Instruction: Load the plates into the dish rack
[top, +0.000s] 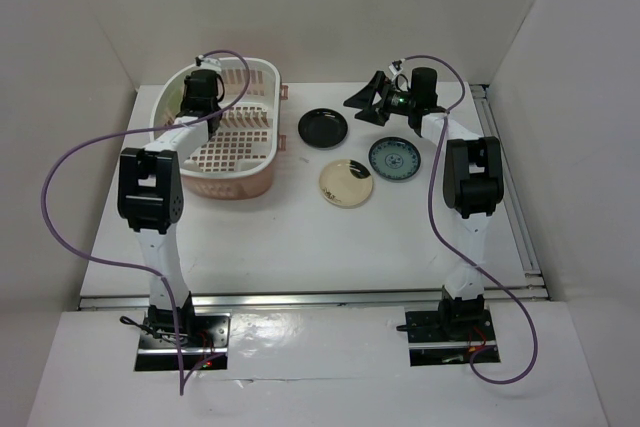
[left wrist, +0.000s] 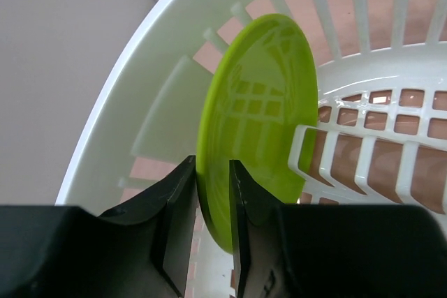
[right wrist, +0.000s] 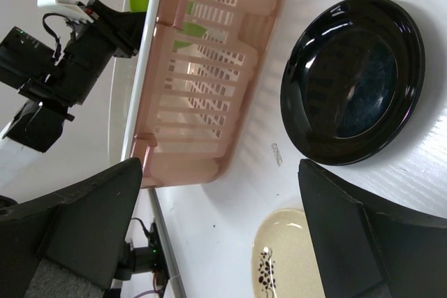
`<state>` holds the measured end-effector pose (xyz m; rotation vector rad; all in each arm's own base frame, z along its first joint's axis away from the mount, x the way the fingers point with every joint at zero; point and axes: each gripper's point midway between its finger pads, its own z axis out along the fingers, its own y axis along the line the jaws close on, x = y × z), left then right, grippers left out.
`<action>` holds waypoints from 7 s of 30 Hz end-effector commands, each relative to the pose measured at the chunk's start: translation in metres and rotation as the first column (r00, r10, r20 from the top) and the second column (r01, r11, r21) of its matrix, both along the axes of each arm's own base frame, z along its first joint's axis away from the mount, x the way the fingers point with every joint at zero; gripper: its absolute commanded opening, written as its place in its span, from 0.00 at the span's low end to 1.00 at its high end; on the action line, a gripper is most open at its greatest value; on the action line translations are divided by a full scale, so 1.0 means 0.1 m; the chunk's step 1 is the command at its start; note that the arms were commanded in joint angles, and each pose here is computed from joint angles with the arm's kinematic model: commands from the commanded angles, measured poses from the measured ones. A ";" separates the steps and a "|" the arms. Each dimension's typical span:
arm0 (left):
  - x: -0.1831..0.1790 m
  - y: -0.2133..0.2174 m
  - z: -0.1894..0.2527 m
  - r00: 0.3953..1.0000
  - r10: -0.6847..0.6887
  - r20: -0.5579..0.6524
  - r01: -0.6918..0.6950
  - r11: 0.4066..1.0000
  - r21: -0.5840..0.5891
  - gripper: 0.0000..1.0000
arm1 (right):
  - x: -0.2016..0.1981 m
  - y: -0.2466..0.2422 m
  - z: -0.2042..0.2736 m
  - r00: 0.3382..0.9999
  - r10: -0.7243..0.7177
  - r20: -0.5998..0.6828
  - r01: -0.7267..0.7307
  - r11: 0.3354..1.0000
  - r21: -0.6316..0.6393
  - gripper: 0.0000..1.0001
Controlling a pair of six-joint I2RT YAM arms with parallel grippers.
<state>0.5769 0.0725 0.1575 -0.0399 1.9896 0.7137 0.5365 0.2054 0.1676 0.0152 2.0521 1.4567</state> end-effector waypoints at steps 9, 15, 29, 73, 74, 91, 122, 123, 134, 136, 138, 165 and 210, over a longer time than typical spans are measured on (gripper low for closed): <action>0.07 0.02 0.34 0.993 0.037 0.110 -0.031 0.998 -0.062 0.49 | -0.01 0.02 0.23 0.997 0.016 0.078 -0.018 1.000 0.025 1.00; 0.04 0.02 0.49 0.986 0.068 0.154 -0.053 0.994 -0.100 0.90 | -0.03 0.02 0.18 0.998 0.014 0.067 -0.016 0.999 0.030 1.00; -0.19 -0.43 1.61 0.956 -0.015 0.293 0.141 0.899 -0.414 1.00 | 0.27 -0.21 0.12 0.986 -0.108 0.127 0.130 0.974 -0.187 1.00; -1.49 -1.14 2.49 0.907 -0.079 0.413 0.412 0.367 -0.834 1.00 | 0.41 0.16 -1.54 0.993 -0.051 -0.109 0.009 0.934 -0.357 0.65; -1.49 -1.14 2.49 0.907 -0.079 0.413 0.412 0.367 -0.834 1.00 | 0.41 0.16 -1.59 0.991 -0.057 -0.120 0.012 0.936 -0.352 0.62; -1.45 -1.11 2.47 0.906 -0.082 0.414 0.412 0.385 -0.826 1.00 | 0.42 0.15 -1.84 0.957 -0.161 -0.242 0.078 0.944 -0.322 0.00; -1.05 -1.45 2.18 0.841 -0.333 0.427 0.524 0.303 -0.796 1.00 | 0.31 -0.34 1.28 0.921 -0.289 0.262 0.328 0.937 -0.118 0.00; -1.06 -1.52 2.18 0.832 -0.354 0.428 0.535 0.304 -0.788 1.00 | 0.28 -0.28 1.30 0.925 -0.268 0.269 0.308 0.943 -0.122 0.00; -0.99 -2.36 2.12 0.715 -0.549 0.432 0.632 0.244 -0.736 1.00 | -0.08 0.43 1.58 0.939 -0.083 0.335 0.130 0.984 -0.121 0.00; -0.96 -2.40 2.06 0.720 -0.551 0.421 0.623 0.246 -0.742 1.00 | -0.18 0.58 1.59 0.942 -0.037 0.334 0.076 0.992 -0.105 0.00; -0.93 -2.40 2.01 0.725 -0.552 0.413 0.615 0.248 -0.749 1.00 | -0.26 0.67 1.68 0.937 -0.012 0.349 0.046 0.995 -0.088 0.00; -0.94 -2.25 2.02 0.750 -0.501 0.432 0.605 0.257 -0.754 0.00 | -0.76 0.98 2.00 0.919 0.115 0.377 -0.126 0.992 0.004 0.98; -0.09 -0.62 1.50 0.963 -0.010 0.269 -0.002 0.999 0.043 0.00 | -0.55 0.67 1.42 0.970 0.054 0.237 -0.049 0.998 -0.025 1.00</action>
